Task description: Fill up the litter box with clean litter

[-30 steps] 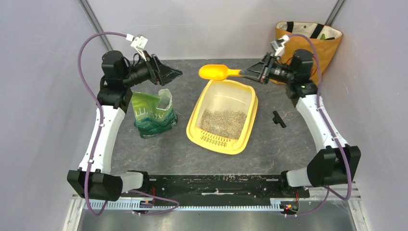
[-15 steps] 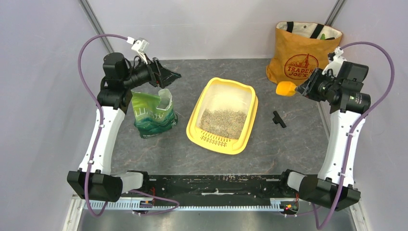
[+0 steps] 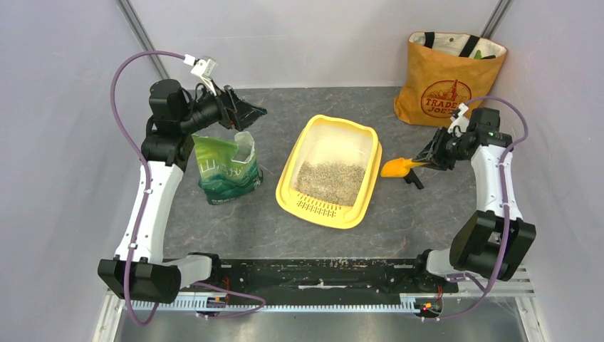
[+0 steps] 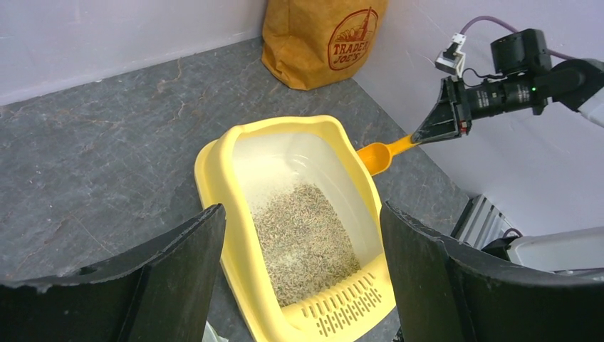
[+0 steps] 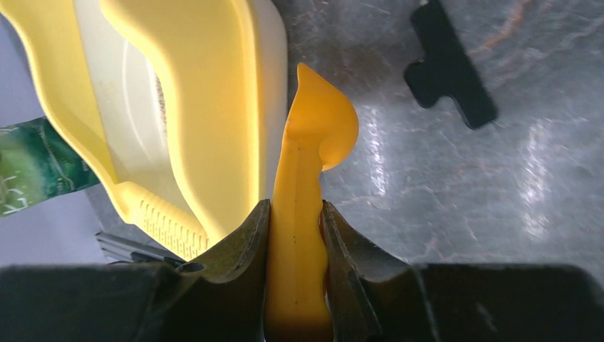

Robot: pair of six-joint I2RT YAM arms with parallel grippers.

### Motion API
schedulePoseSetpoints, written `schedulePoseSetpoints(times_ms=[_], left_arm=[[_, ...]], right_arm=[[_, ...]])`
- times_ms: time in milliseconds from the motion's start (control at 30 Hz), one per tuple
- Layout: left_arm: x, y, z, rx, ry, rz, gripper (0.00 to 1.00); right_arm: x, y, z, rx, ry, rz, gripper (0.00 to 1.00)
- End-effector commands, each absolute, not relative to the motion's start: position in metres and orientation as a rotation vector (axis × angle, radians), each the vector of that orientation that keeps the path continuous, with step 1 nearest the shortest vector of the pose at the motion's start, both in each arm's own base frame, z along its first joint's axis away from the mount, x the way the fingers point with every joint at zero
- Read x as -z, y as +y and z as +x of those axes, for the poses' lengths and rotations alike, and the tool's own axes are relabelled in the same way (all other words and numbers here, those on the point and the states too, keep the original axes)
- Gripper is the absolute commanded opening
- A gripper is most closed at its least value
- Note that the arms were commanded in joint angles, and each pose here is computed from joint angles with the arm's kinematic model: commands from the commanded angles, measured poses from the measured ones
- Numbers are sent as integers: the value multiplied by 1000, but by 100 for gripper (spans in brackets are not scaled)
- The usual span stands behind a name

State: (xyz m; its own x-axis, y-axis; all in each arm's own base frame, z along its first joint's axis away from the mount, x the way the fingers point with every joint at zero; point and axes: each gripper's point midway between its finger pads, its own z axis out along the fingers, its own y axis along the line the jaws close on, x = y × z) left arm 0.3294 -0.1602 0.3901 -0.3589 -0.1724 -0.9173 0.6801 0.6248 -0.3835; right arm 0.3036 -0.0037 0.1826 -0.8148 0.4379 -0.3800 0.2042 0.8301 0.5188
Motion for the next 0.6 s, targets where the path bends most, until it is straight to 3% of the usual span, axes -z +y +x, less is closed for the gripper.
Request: schedulePoseSetpoints(times_ms=[0, 300, 567], left_arm=[[-403, -156, 324, 889, 1670, 444, 85], [-397, -152, 320, 858, 1699, 452, 86], [-388, -140, 316, 771, 1779, 466, 92]], right_arm=[[-193, 11, 340, -786, 2363, 385, 0], [-193, 40, 384, -961, 2291, 269, 0], [-188, 55, 422, -964, 2281, 217, 0]])
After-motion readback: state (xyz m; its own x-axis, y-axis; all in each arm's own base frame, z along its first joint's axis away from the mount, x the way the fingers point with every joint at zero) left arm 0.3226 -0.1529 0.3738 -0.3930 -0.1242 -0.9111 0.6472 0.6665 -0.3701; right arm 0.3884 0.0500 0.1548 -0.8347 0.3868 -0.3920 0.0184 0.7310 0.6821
